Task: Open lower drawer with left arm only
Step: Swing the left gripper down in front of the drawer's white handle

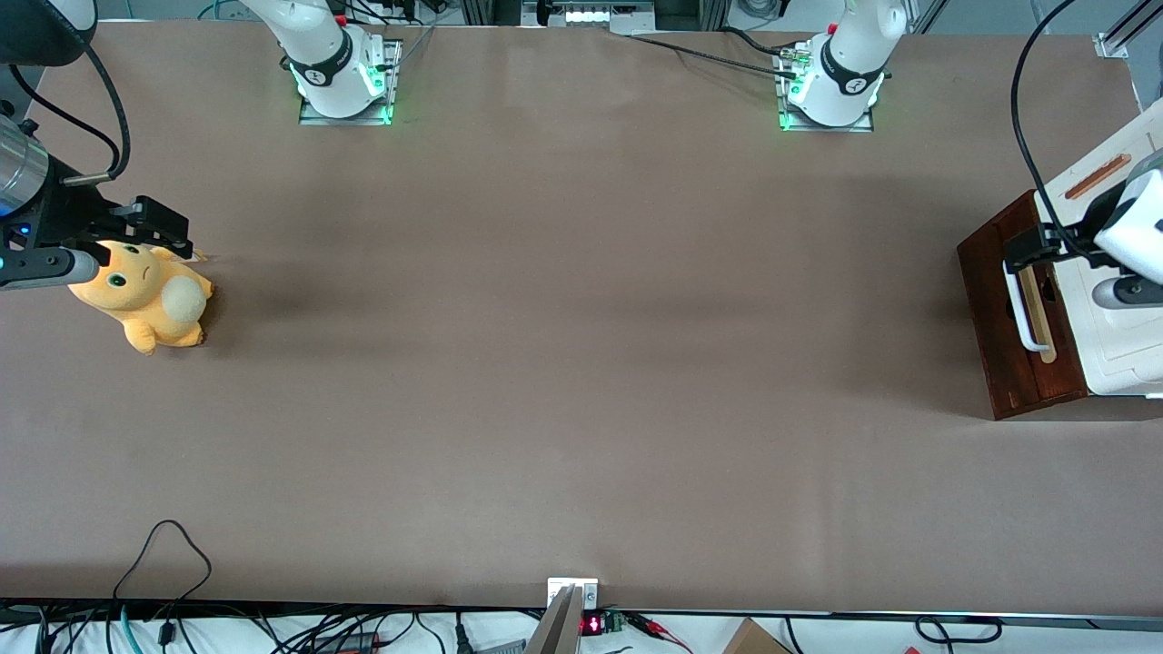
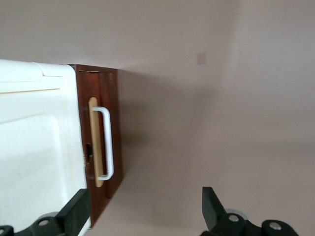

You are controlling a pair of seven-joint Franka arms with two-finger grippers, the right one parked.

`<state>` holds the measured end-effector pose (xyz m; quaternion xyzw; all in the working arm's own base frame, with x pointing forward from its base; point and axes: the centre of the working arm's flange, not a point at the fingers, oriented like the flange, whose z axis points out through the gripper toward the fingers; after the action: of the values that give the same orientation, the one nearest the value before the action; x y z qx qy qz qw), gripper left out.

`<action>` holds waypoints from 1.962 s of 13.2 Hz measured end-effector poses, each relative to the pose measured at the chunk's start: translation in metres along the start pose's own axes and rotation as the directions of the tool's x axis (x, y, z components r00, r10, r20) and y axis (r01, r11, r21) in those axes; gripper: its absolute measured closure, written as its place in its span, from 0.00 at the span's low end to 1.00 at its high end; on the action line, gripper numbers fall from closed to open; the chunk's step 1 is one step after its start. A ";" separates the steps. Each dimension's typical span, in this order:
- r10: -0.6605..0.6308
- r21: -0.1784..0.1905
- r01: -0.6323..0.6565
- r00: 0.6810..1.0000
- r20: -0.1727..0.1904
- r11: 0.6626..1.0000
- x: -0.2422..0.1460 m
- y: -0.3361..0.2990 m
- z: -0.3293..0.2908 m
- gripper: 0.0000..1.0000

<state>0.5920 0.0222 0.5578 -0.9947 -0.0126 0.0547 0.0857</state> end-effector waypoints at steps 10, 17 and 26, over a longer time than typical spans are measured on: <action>0.029 0.408 -0.096 0.986 0.167 0.908 0.011 0.042 0.088 0.00; 0.050 0.733 -0.227 0.966 0.255 0.641 -0.001 0.132 0.229 0.00; 0.012 0.864 -0.185 0.979 0.203 0.468 -0.021 0.137 0.313 0.00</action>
<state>0.5390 -0.0601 0.2299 -0.8004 0.0677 0.1421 0.5785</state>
